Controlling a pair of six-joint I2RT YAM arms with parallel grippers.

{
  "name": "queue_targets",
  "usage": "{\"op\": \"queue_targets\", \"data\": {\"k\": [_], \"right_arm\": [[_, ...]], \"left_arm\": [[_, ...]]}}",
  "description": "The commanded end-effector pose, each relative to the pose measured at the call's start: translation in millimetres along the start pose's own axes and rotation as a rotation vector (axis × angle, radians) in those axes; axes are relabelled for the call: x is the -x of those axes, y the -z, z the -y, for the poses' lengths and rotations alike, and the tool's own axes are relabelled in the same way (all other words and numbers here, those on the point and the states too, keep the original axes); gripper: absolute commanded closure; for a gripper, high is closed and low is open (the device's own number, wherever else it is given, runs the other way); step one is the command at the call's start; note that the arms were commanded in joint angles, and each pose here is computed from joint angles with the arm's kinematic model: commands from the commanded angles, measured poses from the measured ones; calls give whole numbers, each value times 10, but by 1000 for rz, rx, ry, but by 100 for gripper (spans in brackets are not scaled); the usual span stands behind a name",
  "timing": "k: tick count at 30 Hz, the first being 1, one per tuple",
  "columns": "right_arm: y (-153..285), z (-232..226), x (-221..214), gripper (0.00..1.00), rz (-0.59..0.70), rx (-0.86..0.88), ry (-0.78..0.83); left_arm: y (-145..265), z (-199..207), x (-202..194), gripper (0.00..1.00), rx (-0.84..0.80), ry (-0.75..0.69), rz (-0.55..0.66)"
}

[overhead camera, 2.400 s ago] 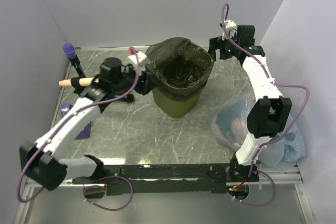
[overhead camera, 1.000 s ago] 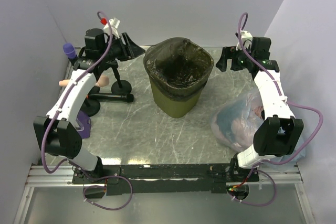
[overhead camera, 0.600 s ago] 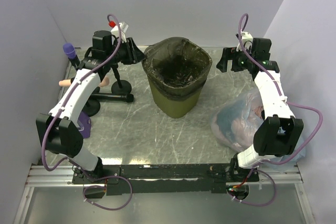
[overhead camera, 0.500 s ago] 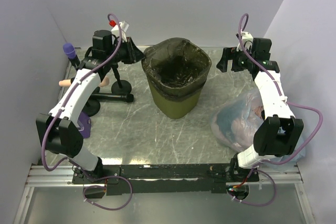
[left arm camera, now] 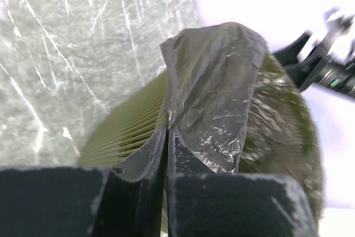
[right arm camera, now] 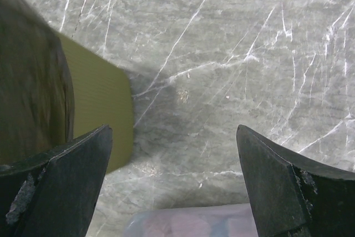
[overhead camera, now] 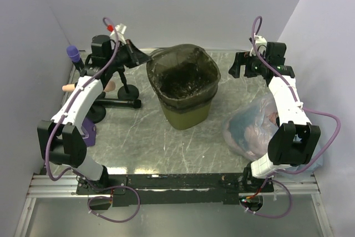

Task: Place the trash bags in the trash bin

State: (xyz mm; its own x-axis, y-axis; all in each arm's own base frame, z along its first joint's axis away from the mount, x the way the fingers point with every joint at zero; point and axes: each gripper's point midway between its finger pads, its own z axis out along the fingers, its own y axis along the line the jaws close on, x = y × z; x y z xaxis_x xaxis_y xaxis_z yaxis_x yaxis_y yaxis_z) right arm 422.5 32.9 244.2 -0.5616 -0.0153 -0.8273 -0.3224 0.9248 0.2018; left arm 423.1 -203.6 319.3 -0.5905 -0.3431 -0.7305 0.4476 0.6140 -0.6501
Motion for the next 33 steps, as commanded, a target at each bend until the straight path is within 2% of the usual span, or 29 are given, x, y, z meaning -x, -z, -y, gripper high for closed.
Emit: {"op": "queue_targets", "data": {"k": [1,10,13,16,25,33], "right_arm": [[215,-74,214,1,86,-1,27],[229,-89,146,1,76,6,22],[224,-94,134,1,74,10,19],[222,-100,121,1,74,13,18],[249,-102,66,1,69,9,16],[257,-109,15,1,66,13,11]], "left_arm": [[77,-89,-80,94,-26,225,-11],[9,252,-5,91,-279,245,-30],[7,334,44,93,-317,238,-27],[-39,190,47,99,-241,259,-14],[-84,-426,-267,99,45,306,-13],[-135,-558,-640,99,83,274,-96]]}}
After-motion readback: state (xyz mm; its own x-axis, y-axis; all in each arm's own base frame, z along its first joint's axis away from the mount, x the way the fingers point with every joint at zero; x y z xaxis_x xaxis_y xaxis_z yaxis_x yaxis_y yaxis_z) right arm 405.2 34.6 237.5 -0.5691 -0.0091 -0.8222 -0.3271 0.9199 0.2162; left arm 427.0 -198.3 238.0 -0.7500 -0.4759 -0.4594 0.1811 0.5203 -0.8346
